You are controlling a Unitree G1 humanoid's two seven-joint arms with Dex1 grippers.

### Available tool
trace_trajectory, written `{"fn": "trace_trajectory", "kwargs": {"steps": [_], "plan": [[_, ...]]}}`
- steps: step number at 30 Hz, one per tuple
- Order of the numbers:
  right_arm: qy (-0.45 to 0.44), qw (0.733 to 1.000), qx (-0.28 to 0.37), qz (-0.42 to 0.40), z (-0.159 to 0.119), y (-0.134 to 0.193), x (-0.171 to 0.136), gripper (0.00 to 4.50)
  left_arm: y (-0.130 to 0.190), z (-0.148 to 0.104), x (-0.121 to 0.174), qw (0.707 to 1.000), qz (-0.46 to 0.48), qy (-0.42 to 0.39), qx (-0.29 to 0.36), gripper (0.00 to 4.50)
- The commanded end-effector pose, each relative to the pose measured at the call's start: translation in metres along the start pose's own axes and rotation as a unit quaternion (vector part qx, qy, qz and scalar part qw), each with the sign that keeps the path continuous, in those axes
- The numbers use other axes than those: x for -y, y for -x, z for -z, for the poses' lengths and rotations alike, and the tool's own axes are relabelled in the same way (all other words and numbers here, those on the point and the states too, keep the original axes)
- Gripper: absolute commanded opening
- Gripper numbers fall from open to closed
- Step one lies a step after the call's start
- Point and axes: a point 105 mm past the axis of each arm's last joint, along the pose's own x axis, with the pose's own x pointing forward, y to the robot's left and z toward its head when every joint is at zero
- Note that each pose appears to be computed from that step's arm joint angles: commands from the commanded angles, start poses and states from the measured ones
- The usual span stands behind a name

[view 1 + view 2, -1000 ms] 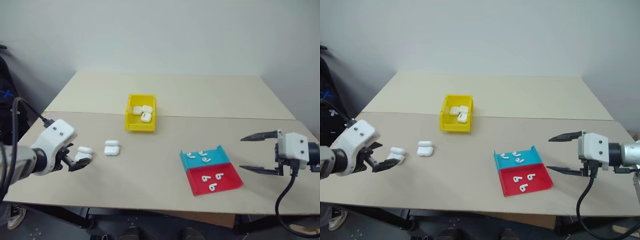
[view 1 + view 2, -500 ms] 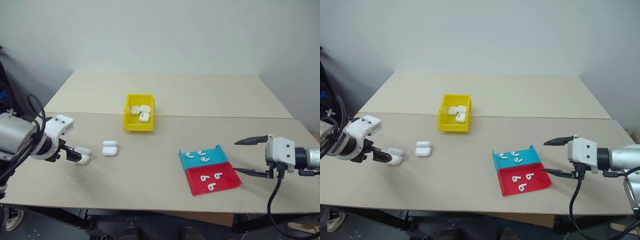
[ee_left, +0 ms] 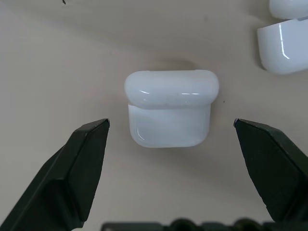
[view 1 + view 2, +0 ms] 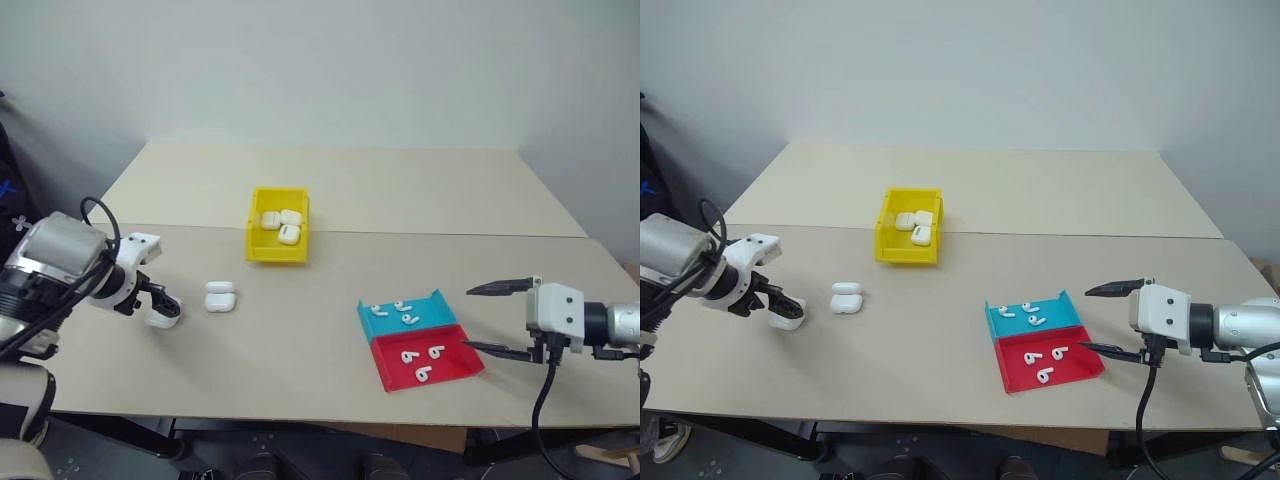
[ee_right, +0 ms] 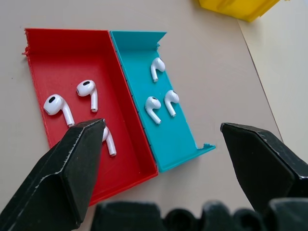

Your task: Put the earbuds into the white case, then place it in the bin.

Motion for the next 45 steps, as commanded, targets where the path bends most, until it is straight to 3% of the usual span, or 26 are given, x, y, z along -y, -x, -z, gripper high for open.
{"fn": "trace_trajectory", "kwargs": {"steps": [1,23,26,30,33,38,41,45], "plan": [[0.02,1.0,-0.004,0.019,-0.008,0.005,0.007,4.47,0.006,-0.005,-0.005,1.0,-0.007,0.0,0.007,4.5],[0.019,0.999,-0.026,0.028,-0.003,0.002,0.006,4.47,-0.016,-0.004,-0.005,0.999,0.014,-0.02,-0.024,4.5],[0.02,0.999,-0.029,0.03,-0.002,0.002,0.006,4.5,-0.015,-0.003,-0.005,0.999,0.012,-0.021,-0.026,3.9],[0.02,0.999,-0.031,0.03,-0.002,0.003,0.007,4.5,-0.011,-0.004,-0.007,0.999,0.004,-0.027,-0.021,2.77],[0.021,0.999,-0.032,0.031,-0.001,0.002,0.008,4.5,-0.01,-0.005,-0.009,0.999,-0.005,-0.033,-0.017,2.77],[0.026,0.999,-0.031,0.034,-0.003,0.002,0.013,4.5,0.009,-0.024,-0.01,0.995,-0.039,-0.078,0.051,2.77],[0.028,0.999,-0.033,0.031,-0.006,0.007,0.016,4.5,0.037,-0.034,0.0,0.991,-0.012,-0.089,0.102,2.77],[0.032,0.998,-0.039,0.037,-0.015,0.016,0.025,4.5,0.083,-0.044,0.023,0.966,0.038,-0.136,0.215,2.77]]}}
